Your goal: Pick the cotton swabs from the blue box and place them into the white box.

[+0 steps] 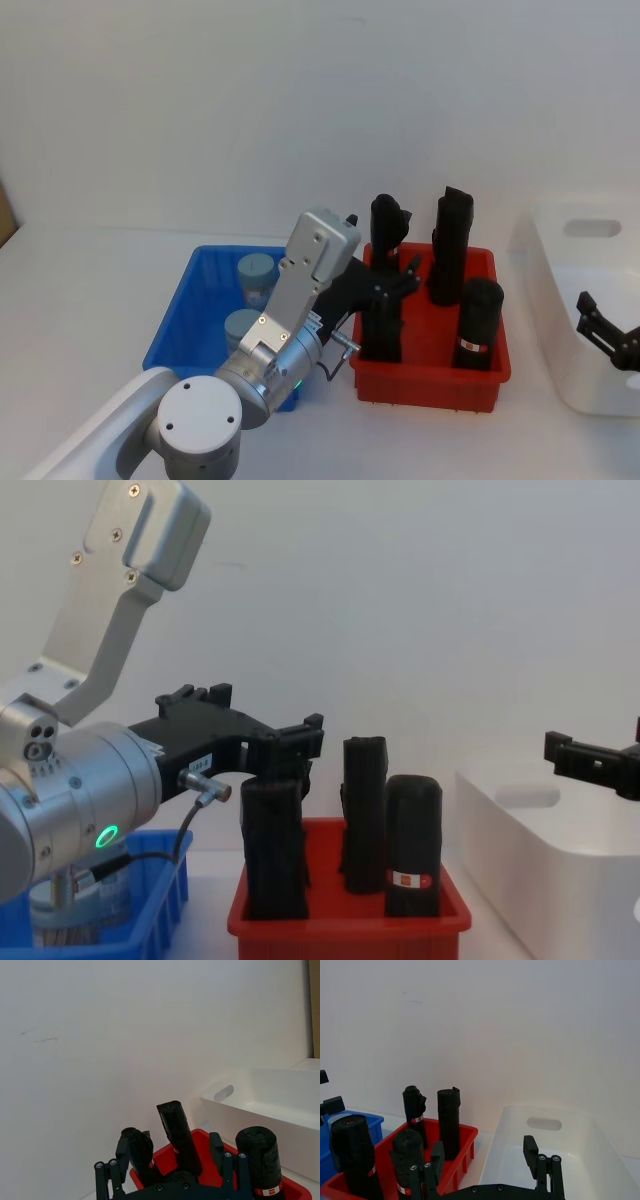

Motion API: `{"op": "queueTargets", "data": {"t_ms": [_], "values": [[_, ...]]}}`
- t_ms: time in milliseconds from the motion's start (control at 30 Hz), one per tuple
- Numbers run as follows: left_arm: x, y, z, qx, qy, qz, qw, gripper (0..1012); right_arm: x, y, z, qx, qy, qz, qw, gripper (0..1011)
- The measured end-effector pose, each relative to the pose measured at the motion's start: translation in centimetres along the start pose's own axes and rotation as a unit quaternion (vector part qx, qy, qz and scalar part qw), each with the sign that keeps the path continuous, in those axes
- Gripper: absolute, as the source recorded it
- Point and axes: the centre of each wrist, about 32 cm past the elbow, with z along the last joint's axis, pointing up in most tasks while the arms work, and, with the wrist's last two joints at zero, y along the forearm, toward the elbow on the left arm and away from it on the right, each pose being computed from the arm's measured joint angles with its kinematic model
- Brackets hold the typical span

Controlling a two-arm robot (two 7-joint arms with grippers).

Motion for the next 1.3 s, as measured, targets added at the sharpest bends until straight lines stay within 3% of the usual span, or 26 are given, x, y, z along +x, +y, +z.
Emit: {"op": "queueTargets", "data": {"t_ms": [1300], "values": [[0.0,0.0,0.0,0.0,0.0,0.0,1.0,1004,0.0,0.0,0.0,0.0,0.0,0.0,1.0,1002]]}}
